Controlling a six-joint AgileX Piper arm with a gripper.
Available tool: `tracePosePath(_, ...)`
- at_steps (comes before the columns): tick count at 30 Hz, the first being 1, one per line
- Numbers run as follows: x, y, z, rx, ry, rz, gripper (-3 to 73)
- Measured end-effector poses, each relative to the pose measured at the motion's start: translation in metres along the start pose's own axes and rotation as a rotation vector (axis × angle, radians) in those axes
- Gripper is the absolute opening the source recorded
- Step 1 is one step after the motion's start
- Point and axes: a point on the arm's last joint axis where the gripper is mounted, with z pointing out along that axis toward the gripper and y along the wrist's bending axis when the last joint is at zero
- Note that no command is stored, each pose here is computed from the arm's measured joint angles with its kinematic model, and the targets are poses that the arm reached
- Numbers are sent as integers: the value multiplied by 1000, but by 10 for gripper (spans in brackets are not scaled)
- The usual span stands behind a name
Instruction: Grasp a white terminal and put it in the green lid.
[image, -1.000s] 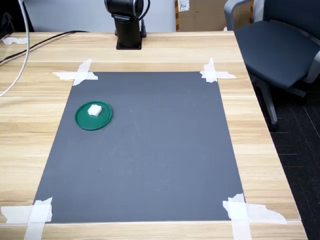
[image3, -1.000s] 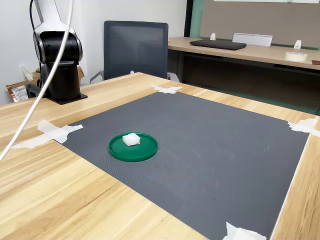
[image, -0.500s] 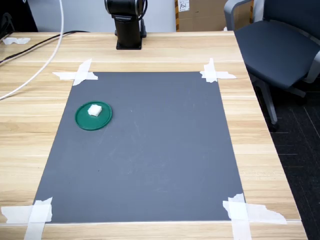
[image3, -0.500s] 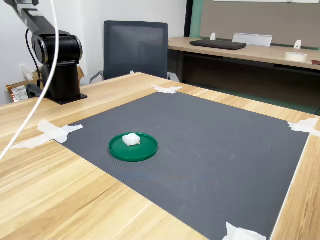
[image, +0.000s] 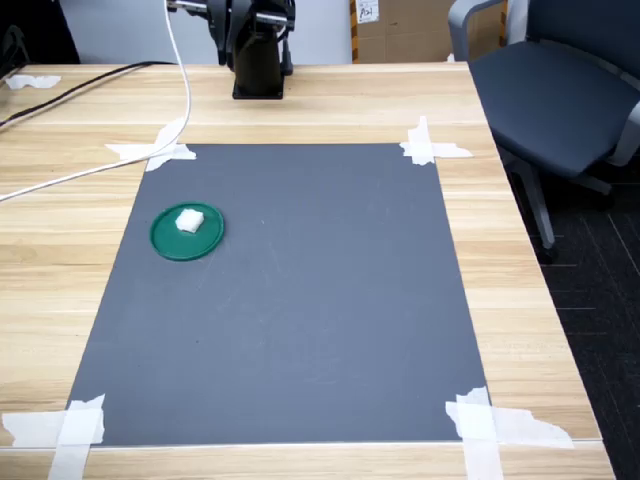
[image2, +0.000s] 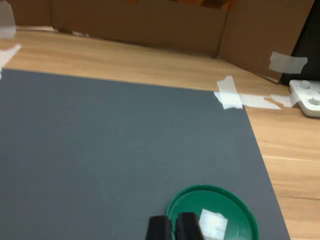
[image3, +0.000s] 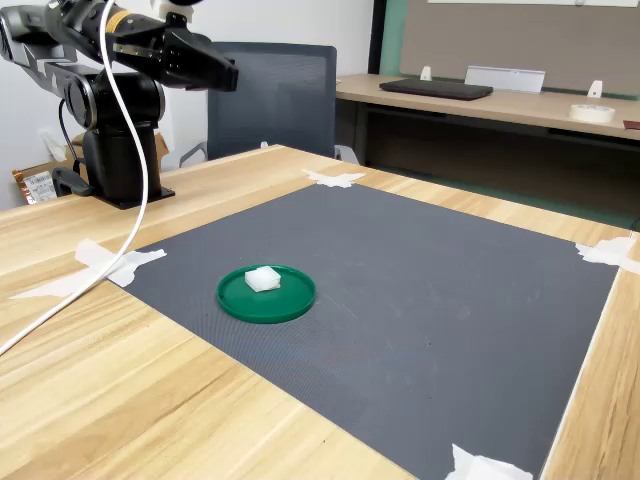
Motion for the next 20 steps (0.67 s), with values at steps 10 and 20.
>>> tracePosePath(10, -2, -1, -2, 11, -31, -12, -28)
tracePosePath(20, -2, -1, -2, 11, -32, -11, -28)
